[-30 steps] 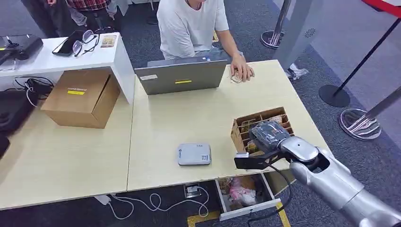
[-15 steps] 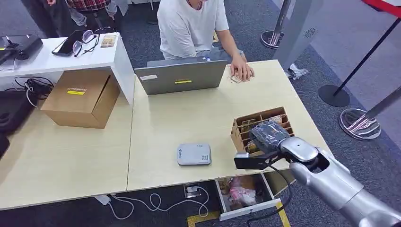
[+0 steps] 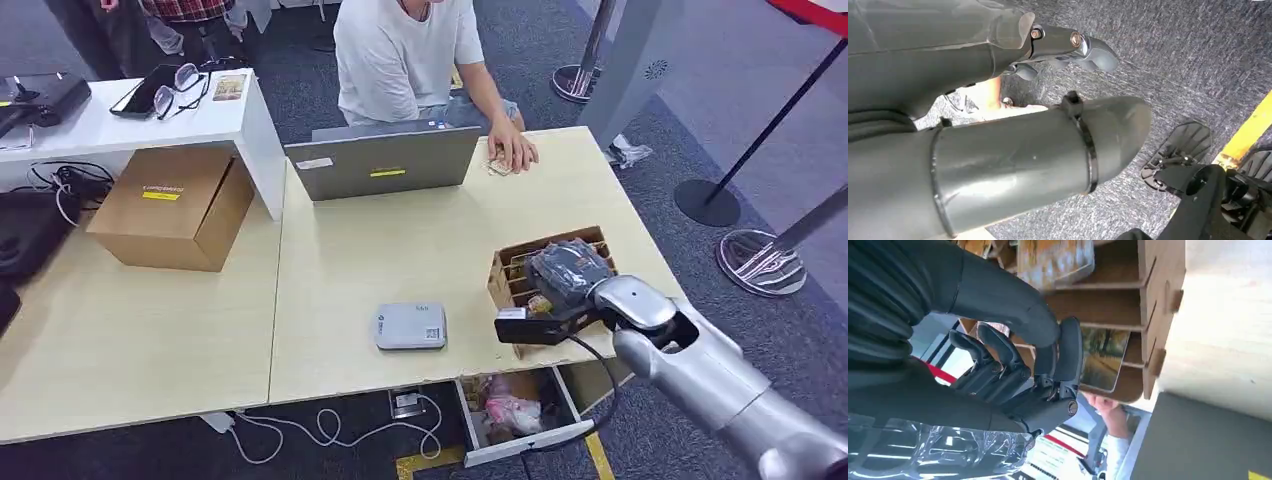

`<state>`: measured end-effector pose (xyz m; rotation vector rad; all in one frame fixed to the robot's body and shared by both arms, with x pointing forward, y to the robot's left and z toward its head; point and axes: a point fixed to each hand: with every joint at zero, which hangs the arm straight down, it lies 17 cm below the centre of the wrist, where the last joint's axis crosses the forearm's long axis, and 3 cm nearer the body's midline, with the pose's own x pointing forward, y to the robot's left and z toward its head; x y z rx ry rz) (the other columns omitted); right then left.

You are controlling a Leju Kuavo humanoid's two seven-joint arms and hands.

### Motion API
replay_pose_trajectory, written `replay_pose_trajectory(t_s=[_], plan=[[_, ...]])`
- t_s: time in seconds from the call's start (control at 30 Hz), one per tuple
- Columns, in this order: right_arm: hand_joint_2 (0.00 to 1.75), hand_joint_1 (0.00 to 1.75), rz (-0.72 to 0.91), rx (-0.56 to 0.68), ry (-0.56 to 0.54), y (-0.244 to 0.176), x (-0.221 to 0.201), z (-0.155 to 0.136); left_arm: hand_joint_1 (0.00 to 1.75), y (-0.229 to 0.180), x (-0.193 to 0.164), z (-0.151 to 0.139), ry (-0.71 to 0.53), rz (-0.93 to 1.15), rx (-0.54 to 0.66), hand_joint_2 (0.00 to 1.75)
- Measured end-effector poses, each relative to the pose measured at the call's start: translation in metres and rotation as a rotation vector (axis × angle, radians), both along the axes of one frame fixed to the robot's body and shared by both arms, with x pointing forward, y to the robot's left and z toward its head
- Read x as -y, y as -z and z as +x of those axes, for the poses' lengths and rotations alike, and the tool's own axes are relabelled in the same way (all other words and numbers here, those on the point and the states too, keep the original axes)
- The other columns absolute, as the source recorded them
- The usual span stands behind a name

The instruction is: Pass the card to the sensor for recognition and then transmit it.

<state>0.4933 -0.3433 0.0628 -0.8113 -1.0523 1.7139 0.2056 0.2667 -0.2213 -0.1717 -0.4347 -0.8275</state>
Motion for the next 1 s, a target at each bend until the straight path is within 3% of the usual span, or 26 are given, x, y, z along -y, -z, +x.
replay_pose_trajectory(t_s=[0.5, 0.6, 0.67, 0.8, 0.83, 0.87, 1.0], plan=[[1.75, 1.75, 0.023, 0.018, -0.004, -0.006, -0.007, -0.001, 0.0, 0.001, 0.0, -0.004, 0.005, 0.0, -0.01, 0.0], [1.75, 1.64, 0.023, 0.021, -0.002, -0.007, -0.006, -0.002, 0.0, 0.001, 0.0, -0.004, 0.005, -0.001, -0.01, 0.0], [1.75, 1.45, 0.025, 0.025, -0.001, -0.007, -0.006, -0.004, 0.0, 0.001, 0.0, -0.004, 0.008, 0.0, -0.01, 0.0], [1.75, 1.34, 0.027, 0.038, 0.013, -0.01, 0.001, -0.007, 0.0, 0.001, -0.003, -0.004, 0.005, 0.004, -0.009, 0.0], [1.75, 1.1, 0.026, 0.039, 0.017, -0.01, 0.003, -0.008, 0.0, 0.001, -0.003, -0.004, 0.005, 0.005, -0.009, 0.0], [1.75, 0.68, 0.025, 0.04, 0.02, -0.01, 0.005, -0.01, 0.0, 0.001, -0.004, -0.004, 0.004, 0.006, -0.008, 0.0], [1.75, 0.77, 0.025, 0.037, 0.034, -0.006, 0.011, -0.018, 0.0, 0.001, -0.004, -0.003, -0.005, 0.003, -0.007, 0.0]])
